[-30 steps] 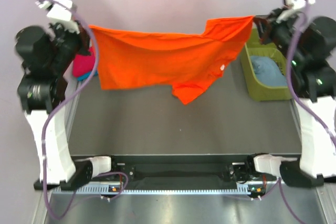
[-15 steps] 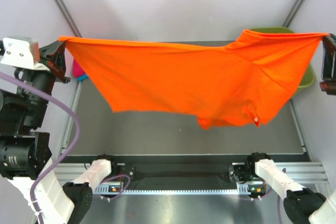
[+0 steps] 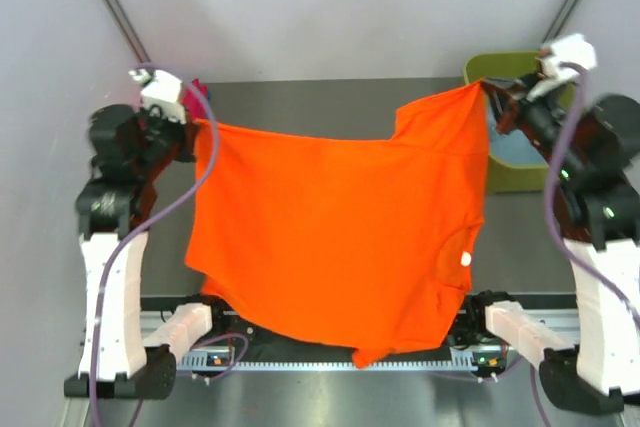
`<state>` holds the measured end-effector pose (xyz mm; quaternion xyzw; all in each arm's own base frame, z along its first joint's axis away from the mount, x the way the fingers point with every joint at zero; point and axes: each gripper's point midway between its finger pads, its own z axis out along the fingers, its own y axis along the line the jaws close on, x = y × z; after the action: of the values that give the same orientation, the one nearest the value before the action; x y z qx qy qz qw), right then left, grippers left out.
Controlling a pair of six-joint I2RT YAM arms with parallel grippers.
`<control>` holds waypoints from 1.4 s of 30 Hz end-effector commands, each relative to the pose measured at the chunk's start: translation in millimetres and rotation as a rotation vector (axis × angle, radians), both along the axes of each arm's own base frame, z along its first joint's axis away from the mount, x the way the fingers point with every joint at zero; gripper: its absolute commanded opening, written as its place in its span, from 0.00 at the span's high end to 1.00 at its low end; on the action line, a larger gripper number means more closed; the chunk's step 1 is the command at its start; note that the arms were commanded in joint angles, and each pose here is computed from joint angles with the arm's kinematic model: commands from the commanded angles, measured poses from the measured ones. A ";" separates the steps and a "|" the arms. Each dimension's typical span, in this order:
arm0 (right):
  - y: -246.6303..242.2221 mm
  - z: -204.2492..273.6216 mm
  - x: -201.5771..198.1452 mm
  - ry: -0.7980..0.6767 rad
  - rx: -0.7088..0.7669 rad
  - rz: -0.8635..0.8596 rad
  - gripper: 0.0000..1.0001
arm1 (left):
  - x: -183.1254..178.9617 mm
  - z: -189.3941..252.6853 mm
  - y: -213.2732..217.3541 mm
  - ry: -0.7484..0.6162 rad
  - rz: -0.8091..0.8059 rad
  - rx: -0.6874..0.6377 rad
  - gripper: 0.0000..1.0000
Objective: Fold and stack the t-shirts
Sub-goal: Flatten the tshirt out
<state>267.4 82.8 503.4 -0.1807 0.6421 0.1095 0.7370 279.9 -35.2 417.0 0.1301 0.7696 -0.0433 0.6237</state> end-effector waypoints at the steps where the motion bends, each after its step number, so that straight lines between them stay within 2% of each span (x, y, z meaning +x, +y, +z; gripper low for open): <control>1: 7.6 -16.4 50.6 0.014 0.001 0.014 1.00 | 34.0 -51.9 -4.9 0.088 -0.040 0.017 1.00; 3: 12.2 -34.7 78.2 0.050 -0.002 0.019 1.00 | 54.2 -79.7 -4.1 0.145 -0.042 0.026 1.00; 6: 24.3 -98.8 146.5 0.196 -0.032 0.037 1.00 | 88.5 -120.6 -2.8 0.219 -0.037 0.032 1.00; 8: 33.4 -121.5 173.4 0.237 -0.056 0.059 1.00 | 115.4 -147.9 -1.5 0.270 -0.028 0.035 1.00; 10: 43.8 -169.4 212.3 0.326 -0.076 0.071 1.00 | 134.8 -162.0 -0.5 0.295 -0.027 0.044 1.00; 11: 47.2 -197.0 237.8 0.366 -0.095 0.070 1.00 | 152.2 -183.2 0.8 0.331 -0.026 0.055 1.00; 13: 49.6 -222.6 263.5 0.404 -0.104 0.056 1.00 | 176.3 -187.6 4.1 0.330 -0.012 0.069 1.00; 14: 51.6 -216.0 279.8 0.383 -0.105 0.049 1.00 | 191.8 -214.5 5.4 0.387 -0.008 0.074 1.00; 15: 52.9 -256.6 301.4 0.453 -0.115 0.038 1.00 | 201.4 -222.6 7.8 0.406 0.003 0.083 1.00; 16: 52.2 -240.7 320.6 0.410 -0.111 0.019 1.00 | 217.6 -213.2 8.8 0.380 0.010 0.085 1.00; 17: 52.5 -246.9 332.6 0.411 -0.123 0.014 1.00 | 230.9 -238.1 9.7 0.427 0.013 0.088 1.00; 18: 52.5 -253.2 344.9 0.414 -0.125 0.004 1.00 | 239.9 -242.4 10.4 0.433 0.018 0.089 1.00; 19: 52.0 -291.9 362.1 0.472 -0.137 -0.013 1.00 | 255.5 -231.8 11.6 0.401 0.026 0.092 1.00; 20: 52.1 -266.9 379.0 0.408 -0.125 -0.026 1.00 | 266.3 -252.5 11.8 0.435 0.027 0.092 1.00; 21: 52.9 -298.7 392.8 0.447 -0.132 -0.033 1.00 | 274.8 -255.4 12.7 0.433 0.029 0.098 1.00; 22: 53.7 -298.7 401.0 0.433 -0.130 -0.045 1.00 | 288.2 -244.4 13.1 0.398 0.034 0.099 1.00; 23: 52.2 -283.7 411.7 0.385 -0.122 -0.061 1.00 | 297.4 -262.4 14.4 0.422 0.039 0.103 1.00; 25: 50.2 -300.4 427.2 0.371 -0.121 -0.097 1.00 | 316.3 -253.1 16.4 0.390 0.060 0.097 1.00; 26: 47.4 -296.9 432.7 0.346 -0.119 -0.113 1.00 | 323.9 -269.4 17.5 0.413 0.068 0.097 1.00; 28: 40.5 -303.5 443.0 0.321 -0.122 -0.165 1.00 | 342.4 -255.9 17.2 0.364 0.077 0.084 1.00; 30: 39.2 -305.1 447.4 0.304 -0.115 -0.183 1.00 | 354.3 -263.7 18.6 0.355 0.086 0.086 1.00; 32: 37.6 -307.3 448.7 0.302 -0.116 -0.188 1.00 | 365.9 -255.9 35.2 0.317 0.116 0.082 1.00; 37: 37.2 -300.3 444.6 0.305 -0.118 -0.186 1.00 | 371.4 -245.9 36.0 0.280 0.114 0.085 1.00; 41: 41.8 -287.8 430.6 0.324 -0.119 -0.147 1.00 | 359.8 -232.3 34.4 0.290 0.097 0.058 1.00; 42: 42.6 -272.3 423.4 0.317 -0.116 -0.137 1.00 | 354.2 -233.6 32.2 0.307 0.092 0.044 1.00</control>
<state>702.7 117.7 150.0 -0.1461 0.8051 0.0434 0.5732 631.7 -2.7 127.9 0.1054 0.8882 -0.0083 0.4472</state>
